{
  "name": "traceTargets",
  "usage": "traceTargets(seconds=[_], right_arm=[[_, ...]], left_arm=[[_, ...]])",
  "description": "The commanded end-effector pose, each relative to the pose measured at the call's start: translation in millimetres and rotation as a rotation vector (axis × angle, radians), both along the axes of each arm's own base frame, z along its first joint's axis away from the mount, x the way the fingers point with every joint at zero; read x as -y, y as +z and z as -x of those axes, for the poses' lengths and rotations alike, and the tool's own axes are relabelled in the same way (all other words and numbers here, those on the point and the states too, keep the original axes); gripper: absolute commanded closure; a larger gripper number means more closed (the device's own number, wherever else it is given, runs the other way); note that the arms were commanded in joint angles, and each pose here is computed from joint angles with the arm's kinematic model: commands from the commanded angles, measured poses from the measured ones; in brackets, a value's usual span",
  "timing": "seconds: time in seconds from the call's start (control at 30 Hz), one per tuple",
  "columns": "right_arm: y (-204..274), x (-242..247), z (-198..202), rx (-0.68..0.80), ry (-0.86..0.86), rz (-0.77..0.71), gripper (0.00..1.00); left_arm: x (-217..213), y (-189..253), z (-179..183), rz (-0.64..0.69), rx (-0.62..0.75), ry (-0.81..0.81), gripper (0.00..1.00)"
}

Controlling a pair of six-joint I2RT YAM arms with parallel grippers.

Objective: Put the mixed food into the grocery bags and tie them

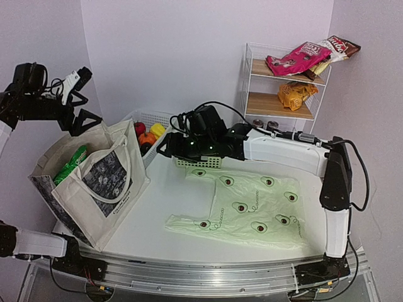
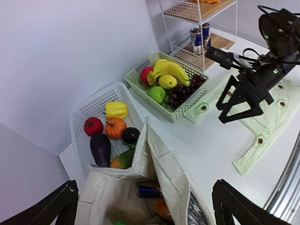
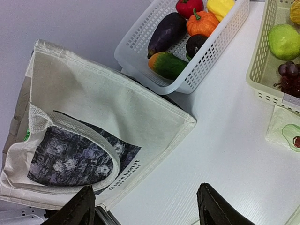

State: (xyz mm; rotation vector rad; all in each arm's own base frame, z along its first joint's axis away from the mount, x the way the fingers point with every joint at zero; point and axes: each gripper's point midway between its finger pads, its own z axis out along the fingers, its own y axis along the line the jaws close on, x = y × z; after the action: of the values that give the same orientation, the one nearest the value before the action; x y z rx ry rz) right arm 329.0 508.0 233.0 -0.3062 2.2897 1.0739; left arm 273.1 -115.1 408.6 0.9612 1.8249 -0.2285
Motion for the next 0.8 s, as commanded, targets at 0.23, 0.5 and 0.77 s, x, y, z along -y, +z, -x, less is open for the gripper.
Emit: traceTargets(seconds=[0.23,0.5,0.77], right_arm=[[52.6,33.2,3.3,0.104,-0.03,-0.037,0.28],[52.0,41.4,8.3,0.112,-0.027,-0.023,0.28],[52.3,54.2,11.5,0.126,-0.047,-0.006,0.27]], left_arm=[[-104.9,-49.1,-104.3,-0.502,-0.03,0.407,0.0],[-108.8,-77.4,-137.5,-0.587,0.0,0.324,0.0],[-109.2,-115.1,-110.2,-0.459,-0.223,0.249,0.89]])
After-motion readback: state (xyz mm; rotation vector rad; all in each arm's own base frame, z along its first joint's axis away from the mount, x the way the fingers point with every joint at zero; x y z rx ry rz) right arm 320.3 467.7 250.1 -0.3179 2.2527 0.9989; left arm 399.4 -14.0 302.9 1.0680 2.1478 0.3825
